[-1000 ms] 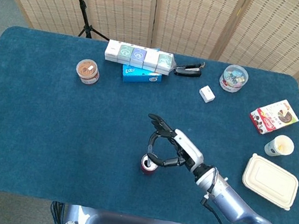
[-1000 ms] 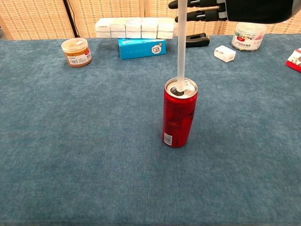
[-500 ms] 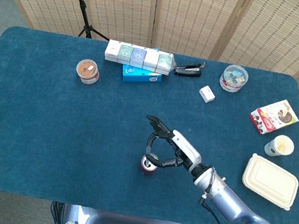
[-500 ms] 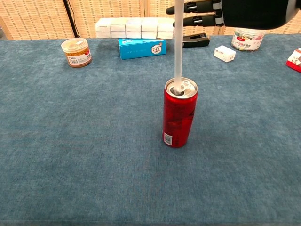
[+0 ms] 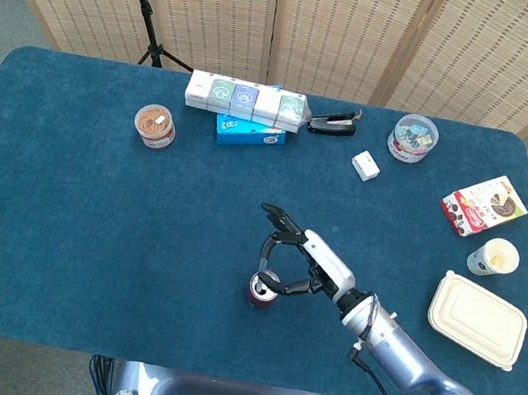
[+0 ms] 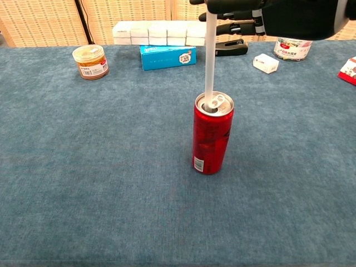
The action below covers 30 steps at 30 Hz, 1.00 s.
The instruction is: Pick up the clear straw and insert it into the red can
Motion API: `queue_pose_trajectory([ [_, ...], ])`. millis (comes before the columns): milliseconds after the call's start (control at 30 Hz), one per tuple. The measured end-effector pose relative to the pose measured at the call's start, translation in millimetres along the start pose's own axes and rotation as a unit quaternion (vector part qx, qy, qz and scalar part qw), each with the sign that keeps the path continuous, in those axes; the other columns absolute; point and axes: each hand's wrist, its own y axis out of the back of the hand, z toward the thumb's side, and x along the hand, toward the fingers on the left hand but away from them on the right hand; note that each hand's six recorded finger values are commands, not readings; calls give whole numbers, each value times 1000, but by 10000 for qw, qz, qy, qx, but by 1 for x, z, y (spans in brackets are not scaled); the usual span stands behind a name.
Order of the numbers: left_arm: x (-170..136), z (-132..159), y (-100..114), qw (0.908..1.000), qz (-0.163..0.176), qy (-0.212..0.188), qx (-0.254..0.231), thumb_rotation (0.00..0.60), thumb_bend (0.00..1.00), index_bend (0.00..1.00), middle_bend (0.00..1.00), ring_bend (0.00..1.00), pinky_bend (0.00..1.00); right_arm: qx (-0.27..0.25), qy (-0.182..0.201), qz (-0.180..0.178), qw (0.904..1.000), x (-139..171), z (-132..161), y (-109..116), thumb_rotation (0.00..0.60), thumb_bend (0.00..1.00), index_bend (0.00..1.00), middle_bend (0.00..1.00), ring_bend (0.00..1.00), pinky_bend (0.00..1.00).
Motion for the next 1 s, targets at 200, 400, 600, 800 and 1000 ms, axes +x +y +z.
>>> queue_pose_trajectory([
  [200,0,0,0,10000,-10,-1,2,600,90,0,0,0,0,108,-15,-18,9999,0,-3,-1,600,697,599,0,0,0],
  [400,0,0,-1,10000,-23,-7,8,600,90,0,0,0,0,213,-85,-46,9997,-2,-12,0,600,697,600,0,0,0],
  [600,1,0,-1,10000,-32,0,-1,600,90,0,0,0,0,269,-175,-69,9995,-2,-23,0,600,697,600,0,0,0],
  [800,1,0,-1,10000,-54,-11,11,600,90,0,0,0,0,427,-184,-79,9989,-2,-30,0,600,700,600,0,0,0],
  [1000,1,0,-1,10000,-40,6,9,600,90,0,0,0,0,763,-223,-63,9968,0,-40,-3,600,702,599,0,0,0],
])
